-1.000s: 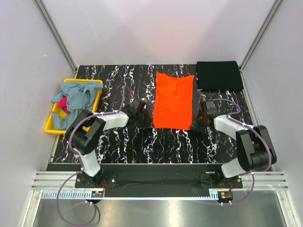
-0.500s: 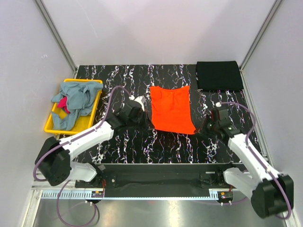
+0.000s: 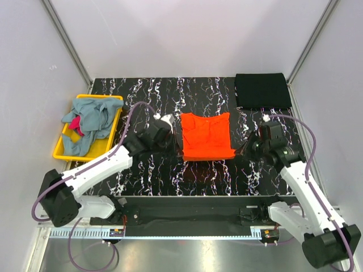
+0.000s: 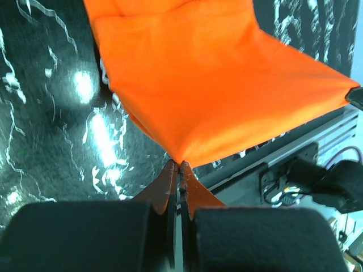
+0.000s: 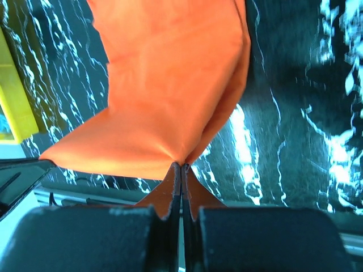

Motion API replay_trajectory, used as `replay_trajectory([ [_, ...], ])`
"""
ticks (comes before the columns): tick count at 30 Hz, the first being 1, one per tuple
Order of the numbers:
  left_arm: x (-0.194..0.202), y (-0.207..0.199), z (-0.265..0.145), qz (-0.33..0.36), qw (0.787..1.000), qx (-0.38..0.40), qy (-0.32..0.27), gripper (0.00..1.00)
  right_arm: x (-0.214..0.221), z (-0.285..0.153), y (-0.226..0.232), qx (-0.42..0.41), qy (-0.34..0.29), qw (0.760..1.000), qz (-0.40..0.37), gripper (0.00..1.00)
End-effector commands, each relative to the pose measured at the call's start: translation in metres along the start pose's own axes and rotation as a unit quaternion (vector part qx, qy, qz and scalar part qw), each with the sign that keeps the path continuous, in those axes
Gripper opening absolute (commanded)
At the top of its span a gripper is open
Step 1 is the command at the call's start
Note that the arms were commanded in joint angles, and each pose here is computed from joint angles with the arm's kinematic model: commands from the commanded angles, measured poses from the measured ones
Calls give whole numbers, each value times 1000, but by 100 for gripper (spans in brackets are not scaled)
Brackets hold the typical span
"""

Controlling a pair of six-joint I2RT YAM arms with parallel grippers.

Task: Fold and stack the t-shirts
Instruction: Fold the tshirt

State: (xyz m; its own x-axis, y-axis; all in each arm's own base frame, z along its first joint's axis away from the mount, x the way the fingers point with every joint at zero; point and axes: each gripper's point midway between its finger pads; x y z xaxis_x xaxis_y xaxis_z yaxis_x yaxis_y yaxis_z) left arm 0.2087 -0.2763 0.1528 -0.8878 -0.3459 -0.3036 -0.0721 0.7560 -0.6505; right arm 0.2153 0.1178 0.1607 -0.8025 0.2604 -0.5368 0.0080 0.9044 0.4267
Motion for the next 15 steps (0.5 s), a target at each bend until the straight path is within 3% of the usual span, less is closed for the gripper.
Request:
replay_trajectory([
  [1,-43,-35,-11,10,999,23,-47,0,-40,-7,4,23,-45,998,-32,0],
  [15,-155,-51,29,-5,997,16,-79,0,-149,51,21,51,-67,992,-93,0],
])
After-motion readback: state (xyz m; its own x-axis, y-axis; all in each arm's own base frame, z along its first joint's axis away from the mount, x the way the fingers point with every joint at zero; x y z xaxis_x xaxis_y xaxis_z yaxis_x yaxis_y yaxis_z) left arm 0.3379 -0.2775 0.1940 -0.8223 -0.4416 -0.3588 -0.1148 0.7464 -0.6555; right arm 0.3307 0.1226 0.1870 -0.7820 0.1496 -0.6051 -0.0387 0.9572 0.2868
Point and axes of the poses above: each gripper's point midway between its finger pads, its own z axis out along the fingers, its own y axis along the line the jaws close on, x = y × z, and after that the axes turned 15 degrees about -z, right-handed
